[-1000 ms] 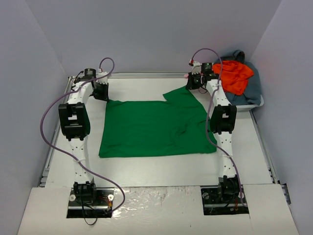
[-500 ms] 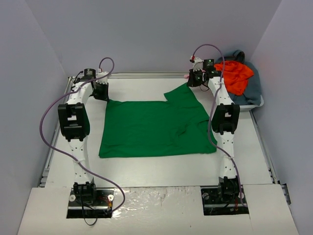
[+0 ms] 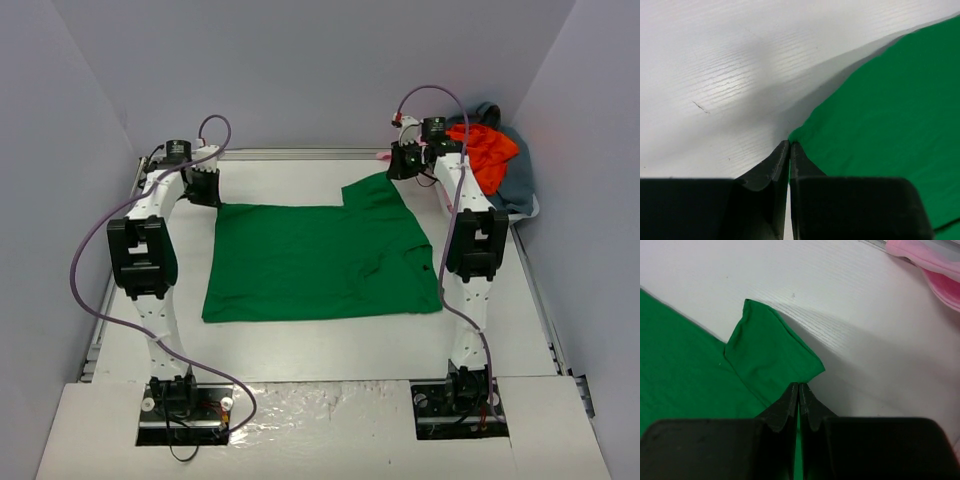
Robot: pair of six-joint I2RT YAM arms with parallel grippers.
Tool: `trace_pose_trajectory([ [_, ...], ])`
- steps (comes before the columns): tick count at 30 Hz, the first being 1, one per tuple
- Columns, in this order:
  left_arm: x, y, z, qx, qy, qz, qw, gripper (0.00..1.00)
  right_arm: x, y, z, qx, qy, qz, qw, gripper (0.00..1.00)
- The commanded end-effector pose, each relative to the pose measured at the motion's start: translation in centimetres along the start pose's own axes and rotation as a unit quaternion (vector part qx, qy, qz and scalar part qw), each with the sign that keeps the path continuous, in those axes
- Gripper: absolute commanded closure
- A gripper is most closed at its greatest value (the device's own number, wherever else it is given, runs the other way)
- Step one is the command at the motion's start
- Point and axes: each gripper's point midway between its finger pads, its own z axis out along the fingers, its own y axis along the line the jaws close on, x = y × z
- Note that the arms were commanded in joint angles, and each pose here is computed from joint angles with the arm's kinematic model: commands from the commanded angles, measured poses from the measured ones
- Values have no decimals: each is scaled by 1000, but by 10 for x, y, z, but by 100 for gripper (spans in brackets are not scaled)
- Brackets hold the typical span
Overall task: Fold and stack the t-shirts
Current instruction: Grap the side of the flattened tshirt furthest away from the robot with both arms
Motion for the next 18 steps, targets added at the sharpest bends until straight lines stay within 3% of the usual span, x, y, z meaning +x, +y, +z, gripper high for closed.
trace_pose_trajectory([
  [1,-29,-13,-31,2,-49,19,999,98,-18,15,-29,0,-16,-21,1000,100],
  [18,-6,-30,-53,22,-42,33,998,98,-3,40,-81,1,-6,-27,1000,100],
])
